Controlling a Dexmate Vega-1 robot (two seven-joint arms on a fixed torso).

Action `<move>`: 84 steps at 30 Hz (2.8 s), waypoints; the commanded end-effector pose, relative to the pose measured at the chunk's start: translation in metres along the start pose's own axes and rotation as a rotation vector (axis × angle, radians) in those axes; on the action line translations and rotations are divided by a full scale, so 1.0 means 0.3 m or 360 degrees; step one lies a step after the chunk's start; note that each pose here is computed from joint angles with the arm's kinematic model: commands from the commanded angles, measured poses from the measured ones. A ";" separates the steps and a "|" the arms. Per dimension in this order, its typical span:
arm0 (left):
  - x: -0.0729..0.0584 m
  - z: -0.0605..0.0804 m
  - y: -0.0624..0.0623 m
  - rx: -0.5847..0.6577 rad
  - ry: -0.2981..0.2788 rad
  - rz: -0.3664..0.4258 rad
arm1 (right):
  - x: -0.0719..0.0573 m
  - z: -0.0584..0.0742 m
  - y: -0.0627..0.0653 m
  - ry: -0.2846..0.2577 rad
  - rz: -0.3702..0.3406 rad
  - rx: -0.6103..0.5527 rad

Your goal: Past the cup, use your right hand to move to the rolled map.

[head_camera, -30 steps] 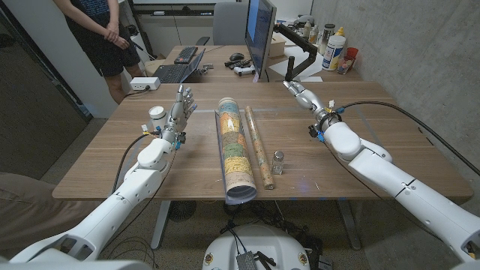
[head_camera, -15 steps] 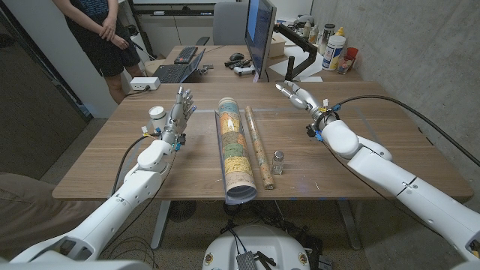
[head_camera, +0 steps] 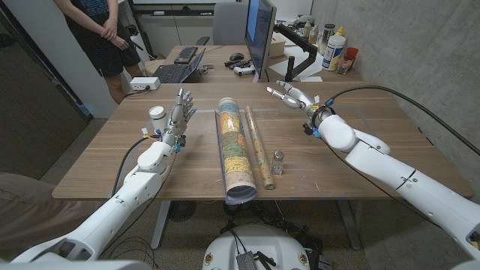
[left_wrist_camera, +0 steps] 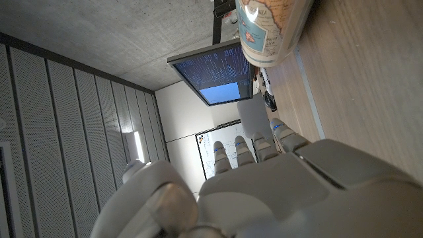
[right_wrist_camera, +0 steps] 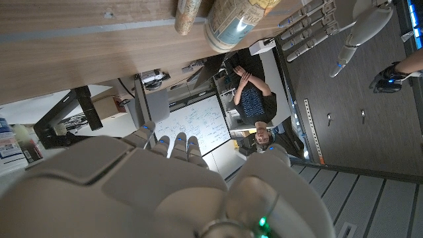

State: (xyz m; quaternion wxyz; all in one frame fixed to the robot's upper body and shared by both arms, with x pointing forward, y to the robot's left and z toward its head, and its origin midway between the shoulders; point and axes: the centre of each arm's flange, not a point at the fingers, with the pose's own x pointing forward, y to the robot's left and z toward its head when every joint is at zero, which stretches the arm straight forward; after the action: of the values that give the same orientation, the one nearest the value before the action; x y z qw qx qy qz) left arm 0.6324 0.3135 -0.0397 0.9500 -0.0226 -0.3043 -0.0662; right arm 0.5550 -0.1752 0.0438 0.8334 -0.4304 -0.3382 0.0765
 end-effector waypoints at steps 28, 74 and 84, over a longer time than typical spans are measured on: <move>-0.013 0.014 -0.025 0.0077 0.0028 -0.0022 | 0.036 0.043 0.058 -0.0087 0.0228 -0.0281; -0.022 0.015 -0.016 0.0098 0.0042 0.0000 | 0.041 0.174 0.173 -0.0209 0.0378 -0.0825; -0.015 0.010 -0.005 0.0098 0.0045 -0.0004 | 0.046 0.208 0.202 -0.0286 0.0391 -0.0873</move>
State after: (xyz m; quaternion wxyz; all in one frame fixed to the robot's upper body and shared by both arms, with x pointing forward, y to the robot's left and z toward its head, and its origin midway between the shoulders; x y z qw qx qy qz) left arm 0.6226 0.3076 -0.0401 0.9539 0.0072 -0.2942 -0.0598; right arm 0.5413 -0.1044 0.0304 0.6686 -0.6492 -0.3433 0.1170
